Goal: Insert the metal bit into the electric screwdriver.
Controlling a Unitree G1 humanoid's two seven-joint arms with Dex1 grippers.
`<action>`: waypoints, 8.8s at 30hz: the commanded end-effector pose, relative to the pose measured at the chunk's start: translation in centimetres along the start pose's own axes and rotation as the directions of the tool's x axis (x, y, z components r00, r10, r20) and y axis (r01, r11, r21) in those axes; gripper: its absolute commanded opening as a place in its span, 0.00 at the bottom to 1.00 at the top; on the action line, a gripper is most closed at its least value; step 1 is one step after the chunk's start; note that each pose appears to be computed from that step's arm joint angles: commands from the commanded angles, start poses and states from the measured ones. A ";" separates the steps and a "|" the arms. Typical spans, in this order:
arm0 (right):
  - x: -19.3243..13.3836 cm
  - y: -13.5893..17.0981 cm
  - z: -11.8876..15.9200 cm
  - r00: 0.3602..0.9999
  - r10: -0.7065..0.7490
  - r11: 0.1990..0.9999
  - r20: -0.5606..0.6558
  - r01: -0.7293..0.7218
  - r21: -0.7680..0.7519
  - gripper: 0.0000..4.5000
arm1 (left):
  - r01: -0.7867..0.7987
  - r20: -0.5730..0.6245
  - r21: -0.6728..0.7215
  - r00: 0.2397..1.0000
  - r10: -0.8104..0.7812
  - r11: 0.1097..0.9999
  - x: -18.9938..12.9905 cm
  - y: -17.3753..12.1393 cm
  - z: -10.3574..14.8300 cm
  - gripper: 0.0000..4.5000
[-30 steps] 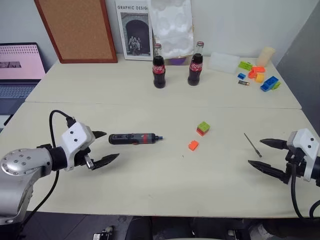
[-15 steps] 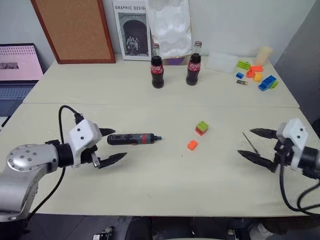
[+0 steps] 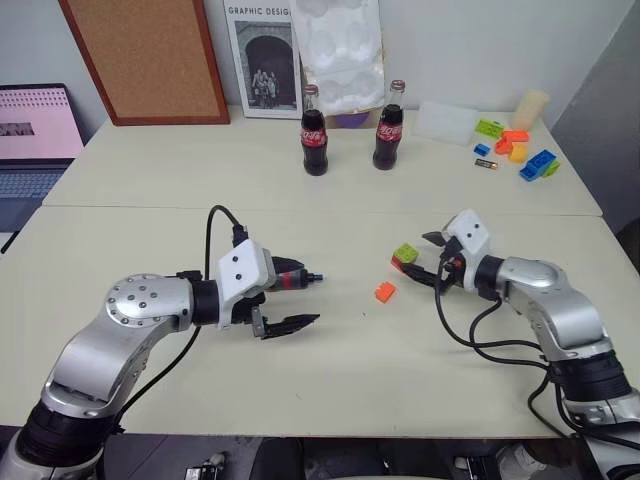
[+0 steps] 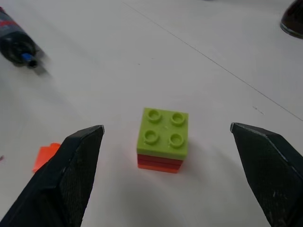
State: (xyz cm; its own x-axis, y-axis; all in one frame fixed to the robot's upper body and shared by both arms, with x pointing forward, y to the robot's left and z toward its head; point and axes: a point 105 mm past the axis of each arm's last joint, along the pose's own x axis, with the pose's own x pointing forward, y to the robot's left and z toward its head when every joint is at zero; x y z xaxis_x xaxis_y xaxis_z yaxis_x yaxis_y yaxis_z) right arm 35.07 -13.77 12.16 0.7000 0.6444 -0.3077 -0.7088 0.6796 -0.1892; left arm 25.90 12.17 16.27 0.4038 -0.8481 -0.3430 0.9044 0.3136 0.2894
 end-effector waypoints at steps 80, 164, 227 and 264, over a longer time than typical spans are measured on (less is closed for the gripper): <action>0.9 6.6 -1.6 0.995 0.076 0.997 -0.059 -0.077 -0.026 1.00 | 0.203 -0.074 0.140 0.978 -0.194 0.969 -0.3 -2.6 -0.4 1.00; -8.9 10.9 1.1 0.978 0.200 0.978 0.056 -0.196 -0.071 0.99 | 0.417 -0.590 0.185 0.771 -0.239 0.890 1.8 7.3 -3.6 1.00; -10.5 8.2 9.5 0.955 0.192 0.979 0.228 -0.169 -0.116 1.00 | -0.227 0.454 -0.244 0.833 0.317 0.943 11.1 6.1 7.7 0.37; -11.9 0.3 7.5 0.999 -0.033 0.996 -0.025 0.031 -0.083 1.00 | -0.360 0.545 -0.229 0.723 0.425 0.905 7.6 4.2 7.7 0.37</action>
State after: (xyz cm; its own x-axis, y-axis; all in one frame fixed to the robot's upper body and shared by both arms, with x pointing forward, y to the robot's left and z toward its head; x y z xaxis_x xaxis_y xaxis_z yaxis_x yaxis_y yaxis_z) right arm 26.24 -16.32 22.03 0.6507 0.6916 -0.3135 -0.7591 0.6026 -0.2464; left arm 32.13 4.27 19.05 0.6439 -0.7199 0.2591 0.7175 0.6857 0.1224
